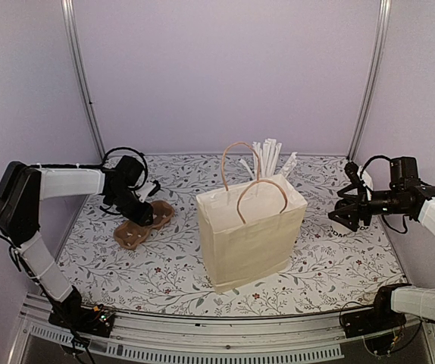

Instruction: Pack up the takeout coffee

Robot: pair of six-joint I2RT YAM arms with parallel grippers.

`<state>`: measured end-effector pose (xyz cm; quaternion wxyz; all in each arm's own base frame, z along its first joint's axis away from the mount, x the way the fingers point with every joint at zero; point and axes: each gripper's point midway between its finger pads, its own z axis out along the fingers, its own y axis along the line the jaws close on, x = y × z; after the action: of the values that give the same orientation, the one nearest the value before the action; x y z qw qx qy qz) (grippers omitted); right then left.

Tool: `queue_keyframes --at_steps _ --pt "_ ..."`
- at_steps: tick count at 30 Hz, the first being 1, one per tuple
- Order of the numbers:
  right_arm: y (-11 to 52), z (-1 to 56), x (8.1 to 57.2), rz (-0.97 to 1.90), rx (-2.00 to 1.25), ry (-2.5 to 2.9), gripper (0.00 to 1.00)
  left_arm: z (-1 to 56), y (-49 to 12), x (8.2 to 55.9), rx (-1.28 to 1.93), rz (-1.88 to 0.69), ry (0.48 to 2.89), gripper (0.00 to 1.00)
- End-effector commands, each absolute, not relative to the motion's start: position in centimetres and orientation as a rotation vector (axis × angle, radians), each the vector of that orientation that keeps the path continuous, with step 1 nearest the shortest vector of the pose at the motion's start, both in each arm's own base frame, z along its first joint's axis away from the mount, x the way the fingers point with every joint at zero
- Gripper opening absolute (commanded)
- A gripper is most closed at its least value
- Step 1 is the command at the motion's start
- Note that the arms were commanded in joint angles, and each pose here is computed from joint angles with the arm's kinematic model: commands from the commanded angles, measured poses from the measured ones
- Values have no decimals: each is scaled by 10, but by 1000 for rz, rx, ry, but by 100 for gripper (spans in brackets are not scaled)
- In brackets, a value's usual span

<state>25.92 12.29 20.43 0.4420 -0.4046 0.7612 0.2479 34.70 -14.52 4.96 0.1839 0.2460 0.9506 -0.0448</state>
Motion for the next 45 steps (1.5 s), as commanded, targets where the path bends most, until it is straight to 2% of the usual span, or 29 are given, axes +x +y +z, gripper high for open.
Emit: queue_keyframes --at_steps 1,7,11,22,30,35,41,45 --pt "124 200 257 624 -1017 1895 99 49 -141 353 679 -116 2676 41" --pt "125 200 257 626 -1018 1896 99 46 -139 353 671 -102 2688 38" --pt "124 200 257 624 -1018 1894 99 44 -136 352 667 -88 2695 43" --pt "124 200 257 624 -1018 1895 99 38 -137 349 670 -98 2716 40" --pt "124 201 258 620 -1015 1894 99 52 -140 351 648 -120 2688 31" --pt "125 198 259 638 -1010 1905 99 104 -151 355 617 -196 2565 30" --pt "124 210 262 620 -1002 1888 99 207 -202 344 679 -358 2312 28" --pt "120 240 262 551 -1015 1873 99 291 -238 327 752 -421 2118 27"
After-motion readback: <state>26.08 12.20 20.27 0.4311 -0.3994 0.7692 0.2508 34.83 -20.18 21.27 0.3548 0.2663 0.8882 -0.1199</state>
